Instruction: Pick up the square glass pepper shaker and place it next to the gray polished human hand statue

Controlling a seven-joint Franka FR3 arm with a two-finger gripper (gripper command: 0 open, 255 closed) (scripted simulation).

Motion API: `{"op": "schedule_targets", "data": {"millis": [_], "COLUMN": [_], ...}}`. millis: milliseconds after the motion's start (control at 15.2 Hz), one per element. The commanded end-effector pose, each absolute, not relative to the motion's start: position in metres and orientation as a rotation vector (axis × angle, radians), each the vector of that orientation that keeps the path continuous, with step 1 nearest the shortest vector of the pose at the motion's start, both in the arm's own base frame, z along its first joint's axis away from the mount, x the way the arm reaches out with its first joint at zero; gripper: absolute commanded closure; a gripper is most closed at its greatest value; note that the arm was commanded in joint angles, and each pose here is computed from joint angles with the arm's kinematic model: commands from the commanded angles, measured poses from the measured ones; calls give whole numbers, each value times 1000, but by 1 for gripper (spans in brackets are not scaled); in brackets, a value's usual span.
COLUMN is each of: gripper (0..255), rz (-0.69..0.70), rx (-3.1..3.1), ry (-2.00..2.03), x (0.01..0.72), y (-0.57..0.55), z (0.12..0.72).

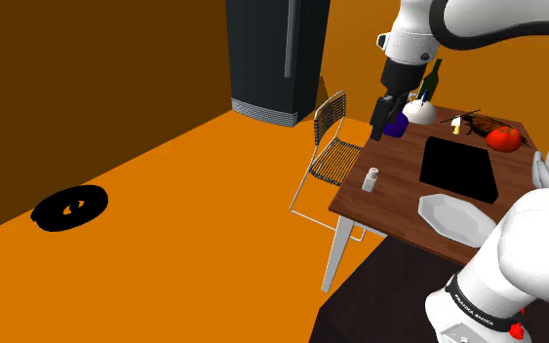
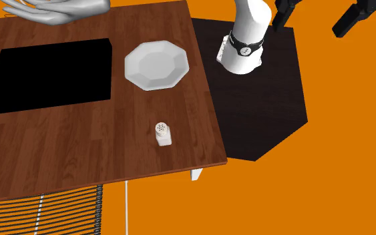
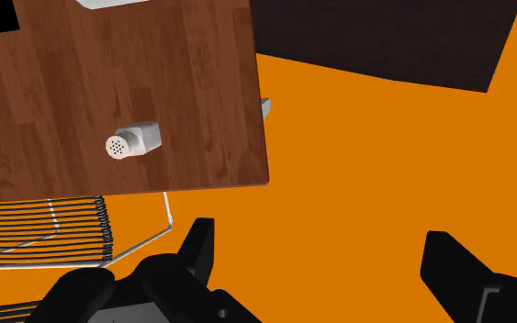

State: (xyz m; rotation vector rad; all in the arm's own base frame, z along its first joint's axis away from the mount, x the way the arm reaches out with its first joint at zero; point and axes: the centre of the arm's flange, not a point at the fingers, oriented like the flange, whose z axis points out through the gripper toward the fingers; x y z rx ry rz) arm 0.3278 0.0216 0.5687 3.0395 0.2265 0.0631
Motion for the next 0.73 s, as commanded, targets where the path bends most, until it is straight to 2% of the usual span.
{"op": "schedule_targets", "data": {"millis": [0, 660], "gripper": [0, 0], "rz": [63, 147], "rx": [3040, 3089], "ry": [226, 201], "x": [328, 334], "y": [22, -78], "z": [569, 474]}}
